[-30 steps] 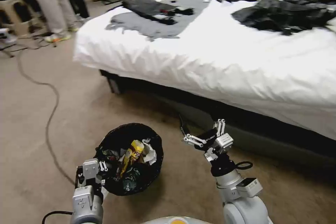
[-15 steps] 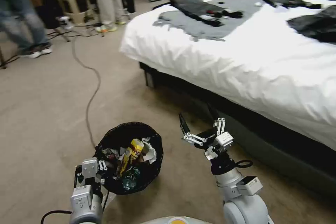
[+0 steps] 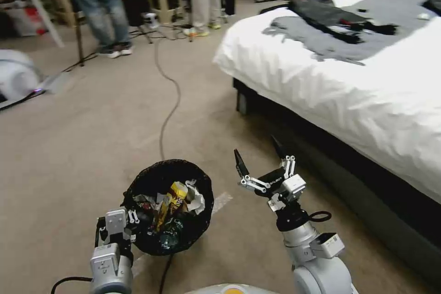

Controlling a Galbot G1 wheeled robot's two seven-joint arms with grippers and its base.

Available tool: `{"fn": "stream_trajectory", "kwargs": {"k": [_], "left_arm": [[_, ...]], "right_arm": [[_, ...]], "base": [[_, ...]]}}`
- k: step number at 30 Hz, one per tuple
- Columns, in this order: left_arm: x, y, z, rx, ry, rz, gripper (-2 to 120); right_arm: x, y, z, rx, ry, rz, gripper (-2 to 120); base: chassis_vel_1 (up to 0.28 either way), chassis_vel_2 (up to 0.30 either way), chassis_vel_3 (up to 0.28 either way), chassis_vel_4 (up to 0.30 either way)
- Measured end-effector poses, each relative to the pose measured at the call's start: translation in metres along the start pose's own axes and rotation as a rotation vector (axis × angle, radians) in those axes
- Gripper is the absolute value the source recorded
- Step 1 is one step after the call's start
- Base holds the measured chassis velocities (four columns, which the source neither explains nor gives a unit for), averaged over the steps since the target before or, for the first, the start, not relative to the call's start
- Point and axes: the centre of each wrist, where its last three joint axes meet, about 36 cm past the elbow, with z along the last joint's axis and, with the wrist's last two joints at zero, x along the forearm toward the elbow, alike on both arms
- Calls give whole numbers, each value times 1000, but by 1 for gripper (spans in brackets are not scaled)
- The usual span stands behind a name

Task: Pick up the trash bin, then pick up the garbage from the floor and place it into the trash bin.

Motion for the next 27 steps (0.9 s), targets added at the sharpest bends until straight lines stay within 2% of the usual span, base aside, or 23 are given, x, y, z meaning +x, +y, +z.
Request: {"fn": "stream_trajectory", "kwargs": {"k": [27], "left_arm": [[-4,-3,1,6,-4,8,0]], "right_arm": [[-3,1,-3,4,0,-11,100]], "base": [[129,123,118,128]]}}
